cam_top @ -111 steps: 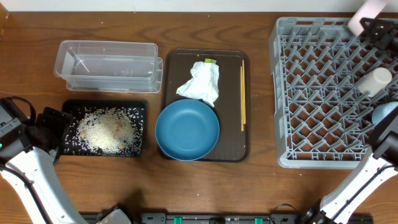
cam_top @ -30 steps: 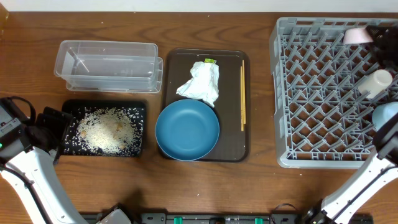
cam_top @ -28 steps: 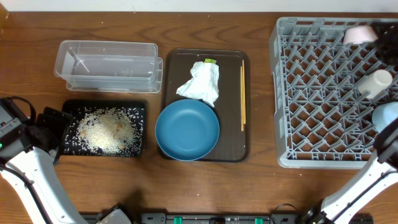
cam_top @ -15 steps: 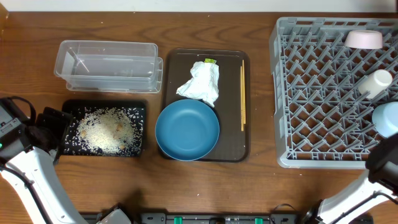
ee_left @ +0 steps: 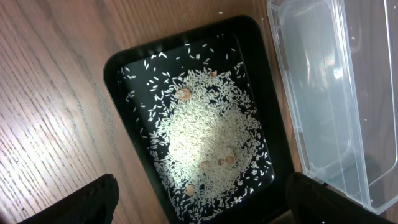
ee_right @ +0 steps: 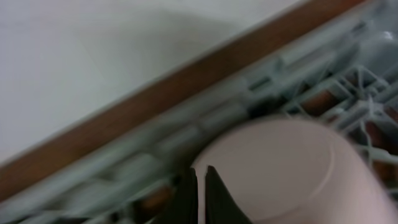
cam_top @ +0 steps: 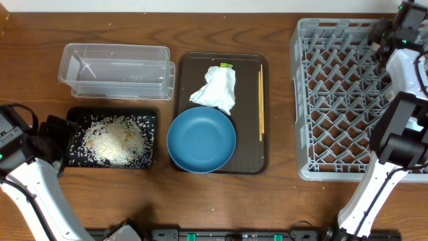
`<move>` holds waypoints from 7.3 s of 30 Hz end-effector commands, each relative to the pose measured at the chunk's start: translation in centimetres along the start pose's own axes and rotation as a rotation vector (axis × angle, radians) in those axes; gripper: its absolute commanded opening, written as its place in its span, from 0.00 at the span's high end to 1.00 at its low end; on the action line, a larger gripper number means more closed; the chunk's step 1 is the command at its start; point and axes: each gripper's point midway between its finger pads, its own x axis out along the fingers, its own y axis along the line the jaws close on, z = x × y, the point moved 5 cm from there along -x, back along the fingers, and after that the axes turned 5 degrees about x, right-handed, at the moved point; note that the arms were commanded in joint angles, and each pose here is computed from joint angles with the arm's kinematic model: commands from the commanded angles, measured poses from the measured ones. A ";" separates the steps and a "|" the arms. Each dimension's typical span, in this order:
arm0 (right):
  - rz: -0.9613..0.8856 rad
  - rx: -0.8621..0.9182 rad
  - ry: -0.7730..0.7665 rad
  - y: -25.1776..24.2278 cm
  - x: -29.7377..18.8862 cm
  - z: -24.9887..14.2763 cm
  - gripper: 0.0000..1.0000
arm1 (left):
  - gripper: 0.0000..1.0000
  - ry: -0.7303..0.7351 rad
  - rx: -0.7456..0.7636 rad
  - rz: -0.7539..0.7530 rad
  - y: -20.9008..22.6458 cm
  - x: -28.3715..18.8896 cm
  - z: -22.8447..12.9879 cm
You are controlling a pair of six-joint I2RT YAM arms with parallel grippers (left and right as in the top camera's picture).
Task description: Sort waste into correct bins and load items into the dishwasher rack
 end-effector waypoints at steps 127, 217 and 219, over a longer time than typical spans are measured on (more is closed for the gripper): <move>-0.010 -0.528 0.879 18.9 -19.4 -34.4 0.99 | 0.11 -0.012 -0.010 -0.006 -0.2 -0.4 0.3; 0.226 -0.468 0.684 18.5 -24.4 -18.9 0.32 | 0.11 -0.012 -0.010 -0.006 -0.2 -0.4 0.3; 0.244 -0.476 0.674 19.1 -24.2 -19.9 0.32 | 0.11 -0.012 -0.010 -0.006 -0.2 -0.4 0.3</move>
